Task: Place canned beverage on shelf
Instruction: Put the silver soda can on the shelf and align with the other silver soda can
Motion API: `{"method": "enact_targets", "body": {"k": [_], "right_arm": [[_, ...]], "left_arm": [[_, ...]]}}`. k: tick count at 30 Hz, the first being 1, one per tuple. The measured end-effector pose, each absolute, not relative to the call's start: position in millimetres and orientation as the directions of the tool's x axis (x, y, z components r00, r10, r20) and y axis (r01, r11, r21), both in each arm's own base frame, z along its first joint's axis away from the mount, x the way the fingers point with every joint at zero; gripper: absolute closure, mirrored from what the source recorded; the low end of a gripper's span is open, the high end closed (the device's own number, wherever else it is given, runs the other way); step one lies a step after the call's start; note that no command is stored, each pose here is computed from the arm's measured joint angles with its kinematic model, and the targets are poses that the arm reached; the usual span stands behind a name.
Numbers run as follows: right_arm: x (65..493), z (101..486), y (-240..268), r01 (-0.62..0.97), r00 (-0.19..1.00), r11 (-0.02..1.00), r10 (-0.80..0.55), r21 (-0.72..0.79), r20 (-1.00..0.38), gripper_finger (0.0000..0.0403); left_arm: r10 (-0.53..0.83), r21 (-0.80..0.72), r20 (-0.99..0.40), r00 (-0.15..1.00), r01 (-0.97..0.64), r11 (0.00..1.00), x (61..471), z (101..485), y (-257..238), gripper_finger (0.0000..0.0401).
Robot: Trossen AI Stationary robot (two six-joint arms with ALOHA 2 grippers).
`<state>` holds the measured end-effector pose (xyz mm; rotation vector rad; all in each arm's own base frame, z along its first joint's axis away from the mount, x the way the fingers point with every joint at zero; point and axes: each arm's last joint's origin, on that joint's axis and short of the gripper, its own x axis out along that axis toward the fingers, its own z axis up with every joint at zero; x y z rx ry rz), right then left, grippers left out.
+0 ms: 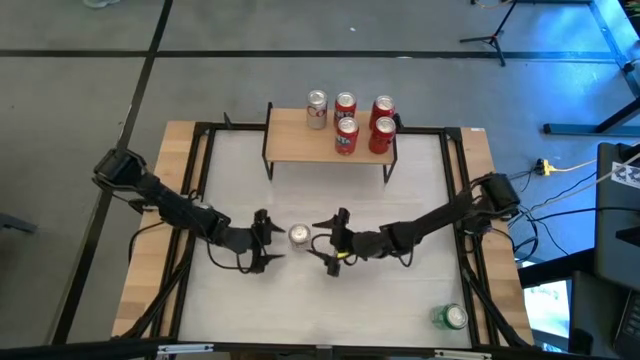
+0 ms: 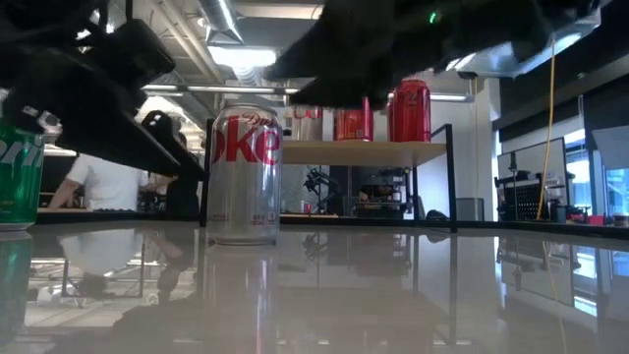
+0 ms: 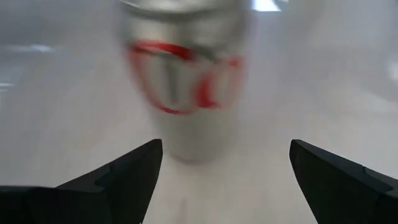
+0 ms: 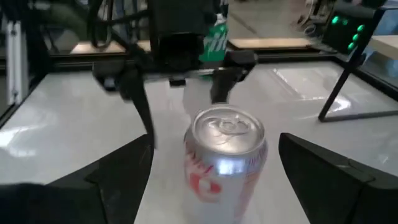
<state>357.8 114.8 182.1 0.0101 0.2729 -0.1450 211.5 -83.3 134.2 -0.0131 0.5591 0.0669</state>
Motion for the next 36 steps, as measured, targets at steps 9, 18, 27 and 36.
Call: {"method": "enact_targets", "body": {"k": [9,18,27,36], "right_arm": [[367.8,146.3,105.0,0.124,0.925,0.988,-0.149,-0.095,-0.35,0.0059],[360.4,147.8,93.0,0.214,0.855,0.948,-0.298,-0.235,-0.425,0.0059],[347.0,185.8,100.7,0.196,0.891,0.975,-0.223,-0.106,-0.396,0.0059],[368.4,167.4,105.1,0.245,0.947,0.969,-0.242,-0.011,-0.211,0.0059]], "left_arm": [[-0.071,0.032,-0.518,0.852,0.103,0.994,220.5,135.3,-75.5,0.006],[-0.22,-0.062,-0.498,0.839,0.219,0.974,222.2,138.1,-78.0,0.006],[-0.212,-0.109,-0.523,0.825,0.181,0.977,218.8,135.5,-82.5,0.006],[0.059,0.037,-0.528,0.847,-0.047,0.998,217.8,132.5,-73.9,0.006]]}}
